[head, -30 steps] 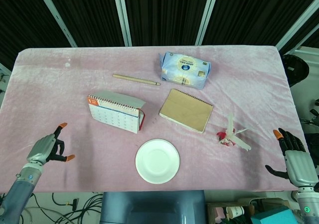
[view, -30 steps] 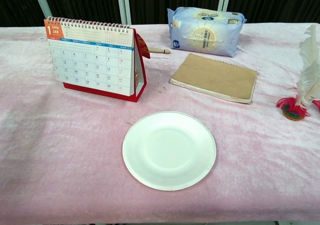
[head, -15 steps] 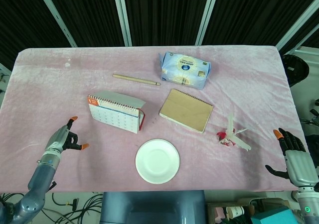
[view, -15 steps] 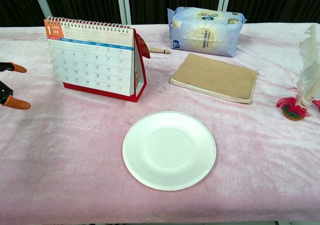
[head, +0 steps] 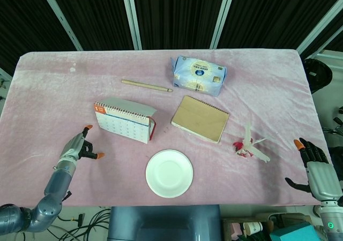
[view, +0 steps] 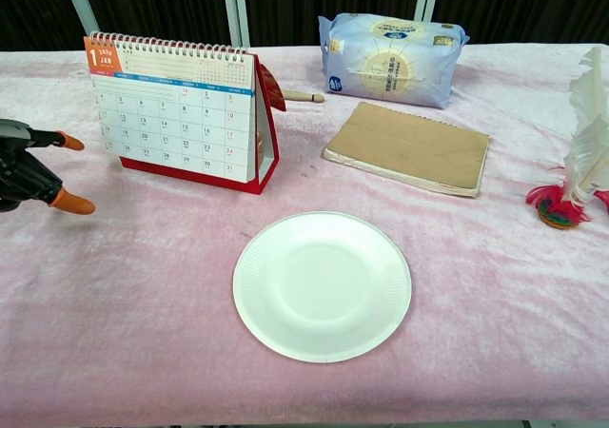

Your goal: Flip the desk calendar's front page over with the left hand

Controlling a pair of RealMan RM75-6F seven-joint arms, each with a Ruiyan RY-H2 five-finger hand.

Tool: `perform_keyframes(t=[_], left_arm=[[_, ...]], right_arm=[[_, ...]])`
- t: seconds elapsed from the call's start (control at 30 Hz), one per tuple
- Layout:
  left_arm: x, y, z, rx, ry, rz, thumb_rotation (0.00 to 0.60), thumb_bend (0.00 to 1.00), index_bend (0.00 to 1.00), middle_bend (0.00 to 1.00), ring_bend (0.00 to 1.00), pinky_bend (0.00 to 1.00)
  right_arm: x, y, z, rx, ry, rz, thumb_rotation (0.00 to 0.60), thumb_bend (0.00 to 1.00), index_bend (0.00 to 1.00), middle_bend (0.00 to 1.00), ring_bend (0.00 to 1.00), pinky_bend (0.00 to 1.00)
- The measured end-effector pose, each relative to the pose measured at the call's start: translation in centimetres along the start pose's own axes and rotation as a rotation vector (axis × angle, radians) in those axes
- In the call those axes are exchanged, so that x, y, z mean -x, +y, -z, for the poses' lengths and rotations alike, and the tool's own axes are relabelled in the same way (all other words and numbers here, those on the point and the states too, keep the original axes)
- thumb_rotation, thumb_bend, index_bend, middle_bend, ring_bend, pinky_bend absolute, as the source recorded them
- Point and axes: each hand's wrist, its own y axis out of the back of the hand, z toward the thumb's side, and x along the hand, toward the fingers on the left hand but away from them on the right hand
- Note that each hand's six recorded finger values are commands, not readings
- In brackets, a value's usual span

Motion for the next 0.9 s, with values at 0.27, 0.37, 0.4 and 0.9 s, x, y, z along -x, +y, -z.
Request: perform_keyframes(t=[0.27, 0.37, 0.4, 0.9], left_arm=[[-0.6, -0.9, -1.2, -0.016, -0.003, 0.017, 0.600, 0.17, 0.00, 0.81, 0.89, 0.82], [-0.6, -1.3, -1.6, -0.018, -0.008, 0.025, 0.600, 0.17, 0.00, 0.81, 0.89, 0.82], [-0.6, -1.5, -1.8, -0.019, -0.009, 0.028, 0.600, 0.17, 0.00, 0.81, 0.89, 0.82], [0.3, -2.6, -3.3, -0.027, -0.047, 0.050, 0.600, 0.17, 0.00, 0.81, 0.89, 0.82]], right_arm=[[0.0, 0.0, 0.0, 0.002, -0.001, 0.000, 0.600, 0.10, 0.00, 0.00, 0.00, 0.07], [0.0, 0.0, 0.0, 0.003, 0.000, 0.000, 0.600, 0.10, 0.00, 0.00, 0.00, 0.07], [0.0, 0.1, 0.0, 0.003, 0.000, 0.001, 0.600, 0.10, 0.00, 0.00, 0.00, 0.07], [0.0, 0.1, 0.0, 0.002, 0.003, 0.003, 0.600, 0.10, 0.00, 0.00, 0.00, 0.07]])
